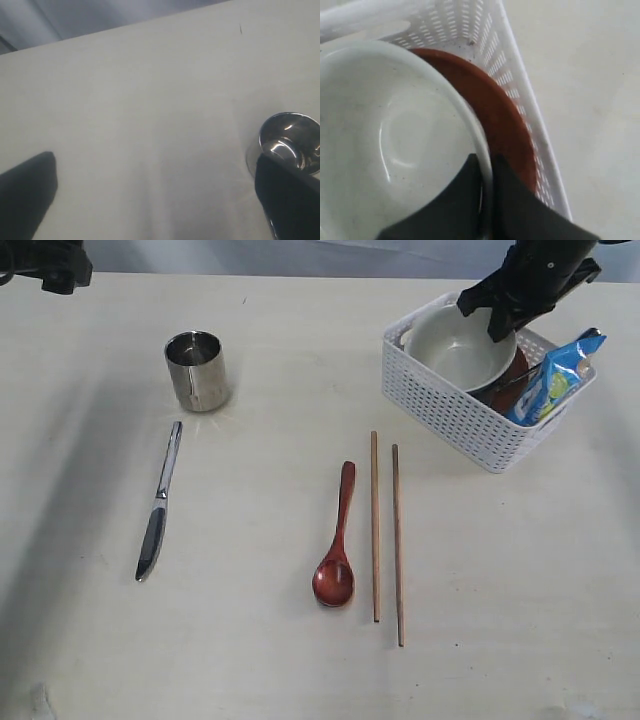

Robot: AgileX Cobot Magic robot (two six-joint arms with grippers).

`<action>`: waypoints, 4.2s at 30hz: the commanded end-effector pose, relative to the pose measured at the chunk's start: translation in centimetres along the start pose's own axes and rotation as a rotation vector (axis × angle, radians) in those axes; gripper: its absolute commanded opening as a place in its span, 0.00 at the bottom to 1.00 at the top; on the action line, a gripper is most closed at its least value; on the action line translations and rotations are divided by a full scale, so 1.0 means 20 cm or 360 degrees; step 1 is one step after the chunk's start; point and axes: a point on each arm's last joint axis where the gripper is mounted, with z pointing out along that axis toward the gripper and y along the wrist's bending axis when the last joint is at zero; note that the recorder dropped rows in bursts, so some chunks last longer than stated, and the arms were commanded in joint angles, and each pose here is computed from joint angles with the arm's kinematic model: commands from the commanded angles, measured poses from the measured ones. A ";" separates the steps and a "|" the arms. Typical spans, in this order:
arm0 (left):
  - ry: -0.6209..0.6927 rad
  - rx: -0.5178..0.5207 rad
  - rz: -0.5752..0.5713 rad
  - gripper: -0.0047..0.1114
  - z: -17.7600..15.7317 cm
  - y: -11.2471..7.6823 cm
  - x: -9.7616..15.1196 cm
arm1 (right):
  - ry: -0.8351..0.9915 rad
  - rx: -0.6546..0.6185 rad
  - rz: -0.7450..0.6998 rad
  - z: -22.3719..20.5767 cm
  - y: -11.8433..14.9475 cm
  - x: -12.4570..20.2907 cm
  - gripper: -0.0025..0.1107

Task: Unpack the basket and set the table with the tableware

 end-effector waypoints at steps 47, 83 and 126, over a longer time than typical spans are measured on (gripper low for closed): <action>0.0010 0.0009 -0.0023 0.95 -0.01 0.00 0.01 | 0.0081 -0.0864 -0.0720 0.04 1.21 0.31 0.02; 0.0010 0.0012 -0.0034 0.95 -0.01 0.00 0.01 | -0.0447 0.0397 0.0506 -0.80 0.05 0.30 0.60; 0.0010 0.0025 -0.0067 0.95 -0.01 0.00 0.01 | -0.0767 0.0201 0.1382 -0.04 -0.26 0.55 0.52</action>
